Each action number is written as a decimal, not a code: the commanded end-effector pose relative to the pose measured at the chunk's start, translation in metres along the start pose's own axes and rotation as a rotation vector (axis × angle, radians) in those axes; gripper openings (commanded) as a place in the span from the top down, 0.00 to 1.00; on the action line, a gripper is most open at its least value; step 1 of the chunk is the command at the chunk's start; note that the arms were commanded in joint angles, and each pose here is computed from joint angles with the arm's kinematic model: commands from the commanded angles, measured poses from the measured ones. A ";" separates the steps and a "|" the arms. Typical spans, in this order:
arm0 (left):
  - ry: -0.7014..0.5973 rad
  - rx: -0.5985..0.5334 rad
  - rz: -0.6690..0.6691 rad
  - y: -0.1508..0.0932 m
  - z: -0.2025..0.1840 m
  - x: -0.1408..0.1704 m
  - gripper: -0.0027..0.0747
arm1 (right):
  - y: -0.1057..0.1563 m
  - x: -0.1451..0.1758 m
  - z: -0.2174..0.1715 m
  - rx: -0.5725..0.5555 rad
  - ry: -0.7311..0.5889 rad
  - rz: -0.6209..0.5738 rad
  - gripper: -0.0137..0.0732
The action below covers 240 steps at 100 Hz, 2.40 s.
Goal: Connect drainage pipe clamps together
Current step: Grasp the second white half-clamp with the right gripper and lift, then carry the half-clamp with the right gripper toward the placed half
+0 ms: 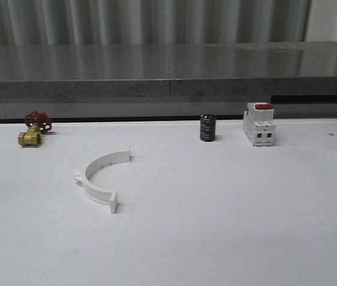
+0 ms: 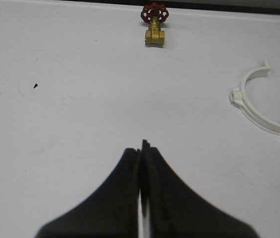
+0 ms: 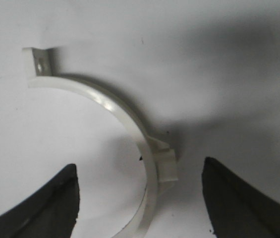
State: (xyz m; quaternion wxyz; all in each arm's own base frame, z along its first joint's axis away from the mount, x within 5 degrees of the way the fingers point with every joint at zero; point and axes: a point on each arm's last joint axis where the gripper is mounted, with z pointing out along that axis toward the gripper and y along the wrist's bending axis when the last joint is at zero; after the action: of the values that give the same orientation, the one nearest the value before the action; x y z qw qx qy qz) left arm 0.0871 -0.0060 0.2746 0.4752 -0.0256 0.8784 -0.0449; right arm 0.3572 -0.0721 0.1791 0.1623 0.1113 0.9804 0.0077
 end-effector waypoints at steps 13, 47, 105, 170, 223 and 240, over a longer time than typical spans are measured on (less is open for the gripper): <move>-0.100 0.015 -0.002 -0.002 -0.004 -0.014 0.99 | -0.002 -0.013 -0.010 0.003 -0.089 -0.035 0.25; -0.100 0.015 -0.002 -0.002 -0.004 -0.014 0.99 | -0.002 -0.013 -0.007 0.003 -0.086 -0.034 0.40; -0.100 0.015 -0.002 -0.002 -0.004 -0.014 0.99 | -0.002 -0.011 -0.007 0.002 -0.064 -0.034 0.67; -0.100 0.015 -0.002 -0.002 -0.004 -0.014 0.99 | 0.097 -0.022 -0.062 -0.092 -0.088 -0.096 0.67; -0.100 0.015 -0.002 -0.002 -0.004 -0.014 0.99 | 0.261 0.018 -0.067 -0.108 -0.157 -0.165 0.67; -0.100 0.015 -0.002 -0.002 -0.004 -0.014 0.99 | 0.294 0.027 -0.055 -0.119 -0.157 -0.170 0.67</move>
State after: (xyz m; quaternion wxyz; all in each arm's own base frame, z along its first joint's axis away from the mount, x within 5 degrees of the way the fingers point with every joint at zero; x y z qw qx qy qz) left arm 0.0873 -0.0060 0.2749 0.4769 -0.0256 0.8775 -0.0451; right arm 0.3754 0.2106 0.2080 0.1937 0.0174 0.9806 0.0244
